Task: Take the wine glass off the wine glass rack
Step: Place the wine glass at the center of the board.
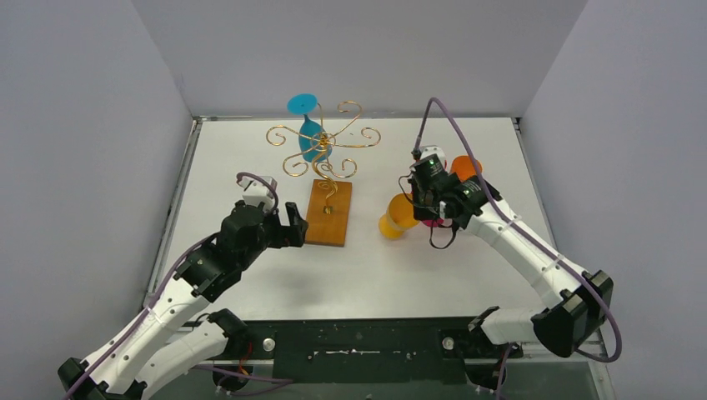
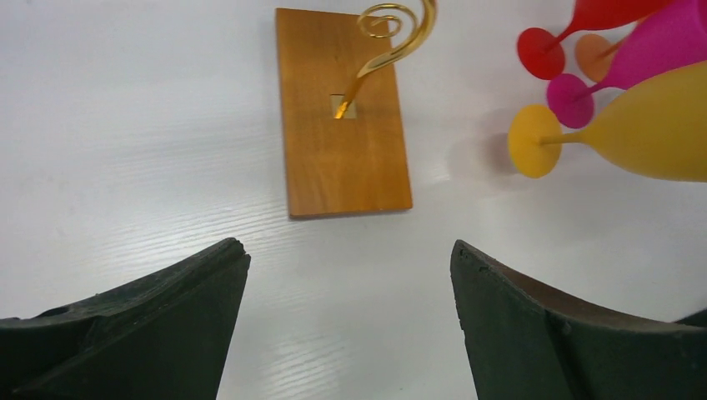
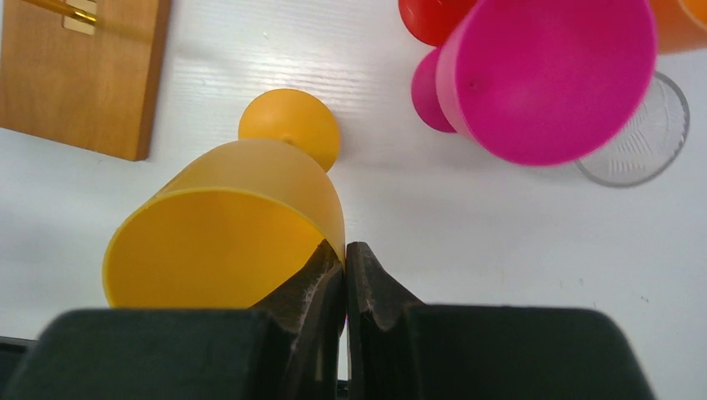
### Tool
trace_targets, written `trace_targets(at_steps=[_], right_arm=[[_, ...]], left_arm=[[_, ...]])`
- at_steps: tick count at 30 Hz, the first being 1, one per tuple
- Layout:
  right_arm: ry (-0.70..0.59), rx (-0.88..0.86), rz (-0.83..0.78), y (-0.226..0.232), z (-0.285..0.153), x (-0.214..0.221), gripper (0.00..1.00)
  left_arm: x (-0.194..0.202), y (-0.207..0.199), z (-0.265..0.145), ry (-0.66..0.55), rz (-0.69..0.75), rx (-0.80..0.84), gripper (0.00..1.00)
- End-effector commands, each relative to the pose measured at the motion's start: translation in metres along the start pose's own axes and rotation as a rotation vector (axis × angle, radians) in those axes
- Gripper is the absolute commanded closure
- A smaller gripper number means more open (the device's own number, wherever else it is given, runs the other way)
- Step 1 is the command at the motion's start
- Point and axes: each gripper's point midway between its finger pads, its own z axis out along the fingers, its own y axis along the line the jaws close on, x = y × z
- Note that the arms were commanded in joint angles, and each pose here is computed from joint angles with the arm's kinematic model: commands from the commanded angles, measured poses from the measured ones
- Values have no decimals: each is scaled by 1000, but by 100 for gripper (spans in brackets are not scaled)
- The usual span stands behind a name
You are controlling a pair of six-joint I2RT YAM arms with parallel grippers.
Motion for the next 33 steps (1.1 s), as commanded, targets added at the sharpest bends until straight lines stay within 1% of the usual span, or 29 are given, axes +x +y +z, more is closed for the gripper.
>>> trace_targets(at_steps=[1,5,7,8,12,15,21,28,33], right_arm=[[-42,-50,-27,19,2,-37,100],[-28,1,-51,18,27,-50,100],[-26,16,-54,17,36,-57,100],[-24,22,-56,17,40,-61,100],[-19,50,-59,12,52,-74,100],[-17,52,-61,9,61,-81,100],[13,59,-65,1,80,-87,100],[31,37,-67,-1,88,-88,100],[47,35,-80,-1,91,-88,93]], left_arm=[[-9,33,-2,-102,64,-143,11],[-3,43,0,-134,78,-162,11],[4,47,1,-125,96,-166,3],[7,49,1,-120,101,-171,3],[30,62,3,-82,83,-207,3],[29,59,2,-86,78,-190,3],[32,62,1,-75,67,-209,3],[36,63,0,-55,50,-223,3],[36,64,0,-57,49,-230,3]])
